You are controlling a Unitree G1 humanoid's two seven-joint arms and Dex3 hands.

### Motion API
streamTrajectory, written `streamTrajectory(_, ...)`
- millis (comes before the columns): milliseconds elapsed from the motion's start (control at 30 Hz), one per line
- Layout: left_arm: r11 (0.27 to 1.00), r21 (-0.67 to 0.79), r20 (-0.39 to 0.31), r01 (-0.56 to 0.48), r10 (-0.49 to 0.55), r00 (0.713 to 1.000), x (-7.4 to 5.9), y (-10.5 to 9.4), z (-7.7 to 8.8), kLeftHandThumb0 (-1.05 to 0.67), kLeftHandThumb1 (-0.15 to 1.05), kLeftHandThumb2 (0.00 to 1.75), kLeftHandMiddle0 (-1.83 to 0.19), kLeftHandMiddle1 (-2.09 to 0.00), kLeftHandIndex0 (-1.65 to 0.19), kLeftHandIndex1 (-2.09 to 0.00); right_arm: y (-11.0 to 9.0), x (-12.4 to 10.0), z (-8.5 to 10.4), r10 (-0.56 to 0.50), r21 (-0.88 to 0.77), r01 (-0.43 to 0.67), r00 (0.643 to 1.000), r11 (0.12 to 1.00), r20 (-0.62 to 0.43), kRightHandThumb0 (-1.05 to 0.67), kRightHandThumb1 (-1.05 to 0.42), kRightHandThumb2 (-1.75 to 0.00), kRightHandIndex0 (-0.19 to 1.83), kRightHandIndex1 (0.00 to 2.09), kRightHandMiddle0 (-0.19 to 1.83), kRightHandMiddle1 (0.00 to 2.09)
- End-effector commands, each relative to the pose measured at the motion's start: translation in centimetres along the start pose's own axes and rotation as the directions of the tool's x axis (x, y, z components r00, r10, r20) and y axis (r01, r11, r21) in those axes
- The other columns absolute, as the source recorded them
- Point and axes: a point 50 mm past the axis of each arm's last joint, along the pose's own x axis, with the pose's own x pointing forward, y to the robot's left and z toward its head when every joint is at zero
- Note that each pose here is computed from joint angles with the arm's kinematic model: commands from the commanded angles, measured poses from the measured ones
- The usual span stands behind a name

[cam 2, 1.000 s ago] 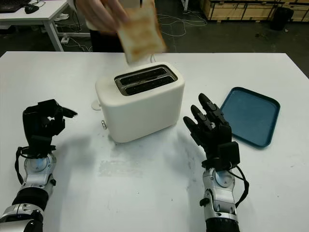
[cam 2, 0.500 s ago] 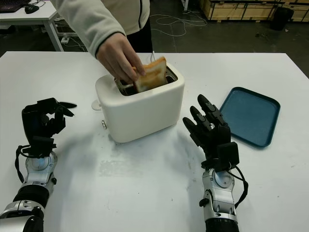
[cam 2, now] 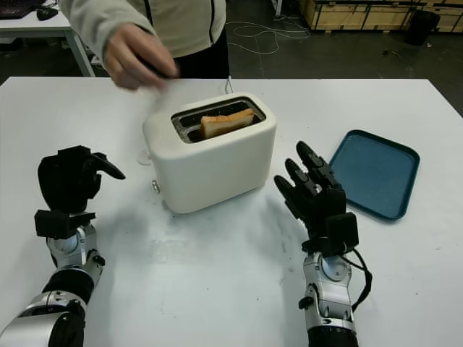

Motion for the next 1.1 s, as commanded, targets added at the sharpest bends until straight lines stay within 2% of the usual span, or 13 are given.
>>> streamTrajectory(0,1.0,-0.019,0.005,0.018,-0.018,1.0,0.4,-0.1,0.1,-1.05,0.92,0.3,-1.53,-0.96,-1.53,-0.66,0.1,0.1,0.2,0.008,-0.007,-0.008,1.0,1.0,0.024,-0.17,-0.88,0.0,0.59,0.01,0.55,0.0)
streamTrajectory(100,0.999,0.01,0.01,0.052,-0.052,0.999,0.3,-0.3,0.1,-1.05,0.92,0.3,-1.53,-0.98,-1.54,-0.65,0.2,0.1,0.4,0.015,-0.014,-0.015,1.0,1.0,0.025,-0.15,-0.89,0.0,0.59,0.01,0.54,0.0)
streamTrajectory(267,0.992,0.059,-0.021,0.108,-0.107,0.994,0.2,-0.3,0.0,-1.05,0.92,0.39,-1.42,-1.27,-1.47,-0.86,0.4,0.1,0.6,0.013,-0.022,-0.012,1.0,1.0,0.027,-0.14,-0.89,-0.01,0.59,0.01,0.54,0.0)
streamTrajectory(433,0.998,0.044,-0.023,0.047,-0.046,0.999,0.3,-0.4,-0.1,-1.05,0.92,0.43,-1.38,-1.38,-1.41,-1.02,0.4,0.1,0.6,0.012,-0.022,-0.011,1.0,1.0,0.027,-0.14,-0.89,0.0,0.59,0.01,0.55,0.0)
streamTrajectory(467,0.999,0.002,-0.04,0.046,-0.046,0.998,0.4,-0.4,-0.3,-1.05,0.92,0.36,-1.39,-1.32,-1.41,-0.98,0.4,0.1,0.6,0.012,-0.018,-0.011,1.0,1.0,0.024,-0.14,-0.89,0.0,0.59,0.01,0.55,0.0)
streamTrajectory(567,0.973,-0.227,-0.116,0.042,-0.069,0.991,0.6,-0.3,-1.0,-1.05,0.88,0.12,-1.54,-0.9,-1.55,-0.59,0.3,0.1,0.5,0.015,-0.014,-0.014,0.999,1.0,0.028,-0.14,-0.89,0.0,0.59,0.01,0.55,0.0)
streamTrajectory(633,0.929,-0.367,-0.167,0.034,-0.101,0.981,0.8,-0.1,-1.2,-1.05,0.83,0.04,-1.56,-0.82,-1.56,-0.55,0.3,0.2,0.3,0.013,-0.019,-0.012,0.999,1.0,0.032,-0.15,-0.89,0.0,0.59,0.01,0.55,0.01)
streamTrajectory(733,0.82,-0.572,-0.224,0.034,-0.195,0.955,1.0,0.1,-1.0,-1.05,0.64,0.0,-1.57,-0.75,-1.57,-0.54,0.2,0.2,0.3,0.009,-0.037,-0.008,1.0,0.999,0.029,-0.17,-0.89,0.0,0.59,0.01,0.55,0.0)
streamTrajectory(767,0.737,-0.676,-0.231,0.011,-0.226,0.946,1.1,0.2,-1.0,-1.05,0.55,0.0,-1.57,-0.71,-1.57,-0.52,0.2,0.2,0.3,0.011,-0.033,-0.01,1.0,0.999,0.029,-0.19,-0.89,0.0,0.6,0.01,0.56,0.0)
streamTrajectory(833,0.552,-0.833,-0.234,-0.047,-0.275,0.932,1.1,0.4,-0.8,-0.9,0.35,0.0,-1.57,-0.56,-1.57,-0.33,0.2,0.1,0.2,0.013,-0.028,-0.013,0.999,1.0,0.029,-0.17,-0.89,0.0,0.59,0.01,0.54,0.0)
streamTrajectory(867,0.506,-0.859,-0.247,-0.079,-0.274,0.929,1.1,0.5,-0.7,-0.8,0.28,0.0,-1.57,-0.55,-1.57,-0.32,0.2,0.1,0.2,0.011,-0.028,-0.011,1.0,1.0,0.027,-0.17,-0.89,0.0,0.59,0.01,0.54,0.0)
streamTrajectory(967,0.479,-0.863,-0.307,-0.16,-0.248,0.919,1.1,0.7,-0.2,-0.77,0.23,0.0,-1.57,-0.63,-1.57,-0.31,0.1,0.1,0.3,0.01,-0.036,-0.009,1.0,0.999,0.027,-0.19,-0.89,0.0,0.59,0.01,0.54,0.0)
streamTrajectory(1067,0.449,-0.874,-0.325,-0.187,-0.252,0.912,1.0,0.7,0.1,-0.77,0.24,0.0,-1.57,-0.67,-1.57,-0.36,0.2,0.1,0.3,0.009,-0.021,-0.008,1.0,1.0,0.017,-0.19,-0.89,0.0,0.59,0.01,0.54,0.0)
